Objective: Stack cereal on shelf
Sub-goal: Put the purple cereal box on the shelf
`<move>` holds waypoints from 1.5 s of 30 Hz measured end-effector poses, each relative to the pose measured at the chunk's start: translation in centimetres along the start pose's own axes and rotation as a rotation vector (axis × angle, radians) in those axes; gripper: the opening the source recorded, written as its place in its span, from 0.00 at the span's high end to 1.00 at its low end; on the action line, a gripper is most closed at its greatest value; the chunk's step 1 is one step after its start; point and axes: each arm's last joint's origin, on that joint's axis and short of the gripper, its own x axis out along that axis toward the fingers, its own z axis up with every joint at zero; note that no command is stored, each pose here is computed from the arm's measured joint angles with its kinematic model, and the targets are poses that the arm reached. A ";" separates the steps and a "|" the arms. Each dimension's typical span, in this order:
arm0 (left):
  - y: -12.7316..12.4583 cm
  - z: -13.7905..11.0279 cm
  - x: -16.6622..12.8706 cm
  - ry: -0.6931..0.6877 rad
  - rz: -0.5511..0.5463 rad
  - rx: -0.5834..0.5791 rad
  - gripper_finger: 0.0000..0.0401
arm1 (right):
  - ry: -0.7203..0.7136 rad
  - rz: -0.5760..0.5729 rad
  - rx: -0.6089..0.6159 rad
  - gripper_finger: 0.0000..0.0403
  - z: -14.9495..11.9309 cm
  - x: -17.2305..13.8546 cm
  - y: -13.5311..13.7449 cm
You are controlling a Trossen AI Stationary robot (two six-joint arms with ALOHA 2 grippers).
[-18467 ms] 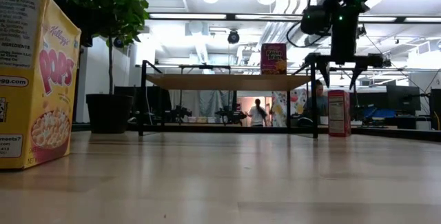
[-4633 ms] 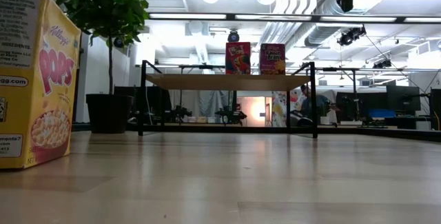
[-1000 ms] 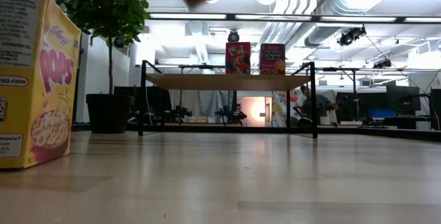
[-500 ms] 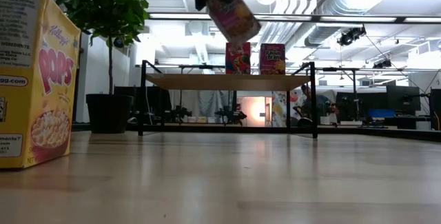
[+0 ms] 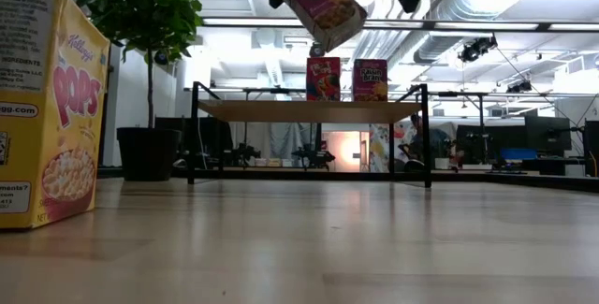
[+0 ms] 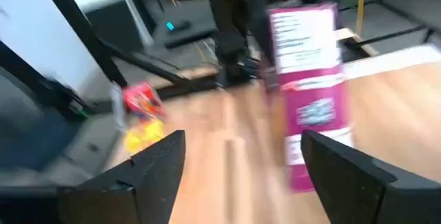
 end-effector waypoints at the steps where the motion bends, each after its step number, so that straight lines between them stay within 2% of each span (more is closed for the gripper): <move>1: -0.3 0.0 0.1 -0.001 -0.006 0.005 0.62 | 0.020 -0.013 -0.040 0.28 0.1 0.1 -0.1; 6: -1.7 0.5 0.5 -0.042 -0.031 0.046 0.62 | 0.100 -0.107 -0.122 0.24 0.2 1.3 -0.8; 13: -2.6 0.9 0.7 -0.070 0.047 0.113 0.62 | 0.141 -0.099 -0.106 0.24 0.4 2.6 -1.2; 16: -2.7 0.9 0.7 -0.076 0.047 0.127 0.62 | 0.139 -0.070 -0.087 0.24 0.4 2.6 -1.2; 27: -2.7 1.6 0.7 -0.145 0.049 0.155 0.62 | 0.138 -0.073 -0.045 0.25 0.4 2.6 -1.2; 33: -2.7 1.7 0.6 -0.157 0.051 0.198 0.58 | 0.137 -0.077 -0.030 0.37 0.4 2.6 -1.2; 41: -2.7 1.8 0.6 -0.160 0.049 0.162 0.49 | 0.138 -0.083 -0.030 0.62 0.4 2.6 -1.2; 45: -2.7 1.8 0.6 -0.161 0.046 0.124 0.43 | 0.138 -0.083 -0.030 0.67 0.4 2.6 -1.2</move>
